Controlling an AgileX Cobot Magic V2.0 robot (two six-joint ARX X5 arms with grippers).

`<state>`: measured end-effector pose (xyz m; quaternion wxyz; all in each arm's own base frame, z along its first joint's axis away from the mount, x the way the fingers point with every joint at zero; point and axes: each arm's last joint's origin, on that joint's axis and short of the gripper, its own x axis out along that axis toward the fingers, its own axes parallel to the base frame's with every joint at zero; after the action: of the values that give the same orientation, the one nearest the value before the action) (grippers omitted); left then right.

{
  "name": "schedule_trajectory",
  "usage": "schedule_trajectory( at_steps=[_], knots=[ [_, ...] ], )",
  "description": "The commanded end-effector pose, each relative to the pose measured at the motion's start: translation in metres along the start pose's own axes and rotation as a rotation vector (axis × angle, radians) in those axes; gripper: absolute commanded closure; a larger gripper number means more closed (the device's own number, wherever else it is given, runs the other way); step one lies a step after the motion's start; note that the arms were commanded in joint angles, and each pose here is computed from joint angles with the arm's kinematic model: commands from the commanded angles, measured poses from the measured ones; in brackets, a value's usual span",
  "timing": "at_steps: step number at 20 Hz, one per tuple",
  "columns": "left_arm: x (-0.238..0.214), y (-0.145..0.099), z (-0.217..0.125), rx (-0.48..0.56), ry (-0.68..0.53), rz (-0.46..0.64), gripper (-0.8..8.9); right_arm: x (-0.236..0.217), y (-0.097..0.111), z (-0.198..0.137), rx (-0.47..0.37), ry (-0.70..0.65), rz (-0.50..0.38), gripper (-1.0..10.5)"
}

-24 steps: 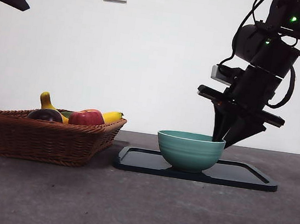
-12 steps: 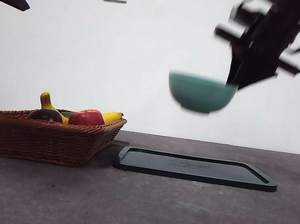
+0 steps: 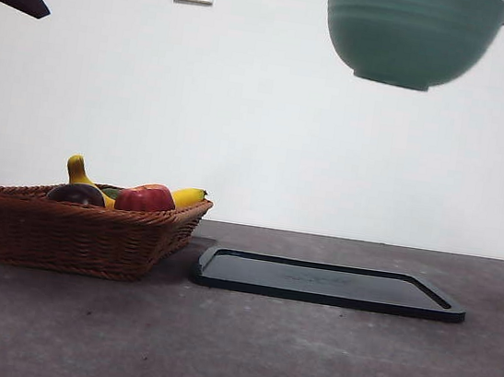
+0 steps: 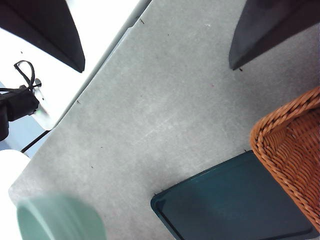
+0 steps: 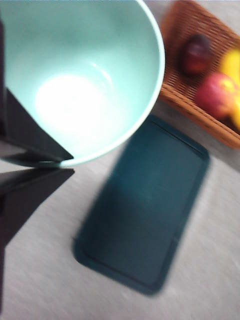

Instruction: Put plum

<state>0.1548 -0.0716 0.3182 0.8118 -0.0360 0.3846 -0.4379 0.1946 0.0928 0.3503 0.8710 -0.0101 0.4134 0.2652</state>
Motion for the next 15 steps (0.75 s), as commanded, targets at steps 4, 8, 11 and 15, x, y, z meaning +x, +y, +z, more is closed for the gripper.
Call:
schedule_trajectory(
  at_steps=[4, 8, 11, 15],
  knots=[
    [-0.001, -0.002, 0.005, 0.018, -0.009, -0.012, 3.55, 0.043, 0.005, -0.036, 0.016, 0.062, 0.043, 9.4],
    [-0.001, -0.002, 0.004, 0.014, -0.004, -0.012, 3.55, 0.08, 0.008, -0.06, 0.05, 0.086, 0.073, 9.4],
    [-0.001, -0.002, 0.004, 0.012, -0.001, -0.012, 3.55, 0.106, 0.01, -0.071, 0.052, 0.139, 0.07, 9.4],
    [-0.001, -0.002, 0.003, 0.01, 0.002, -0.013, 3.55, 0.136, 0.011, -0.074, 0.038, 0.19, 0.028, 9.4]
  ],
)
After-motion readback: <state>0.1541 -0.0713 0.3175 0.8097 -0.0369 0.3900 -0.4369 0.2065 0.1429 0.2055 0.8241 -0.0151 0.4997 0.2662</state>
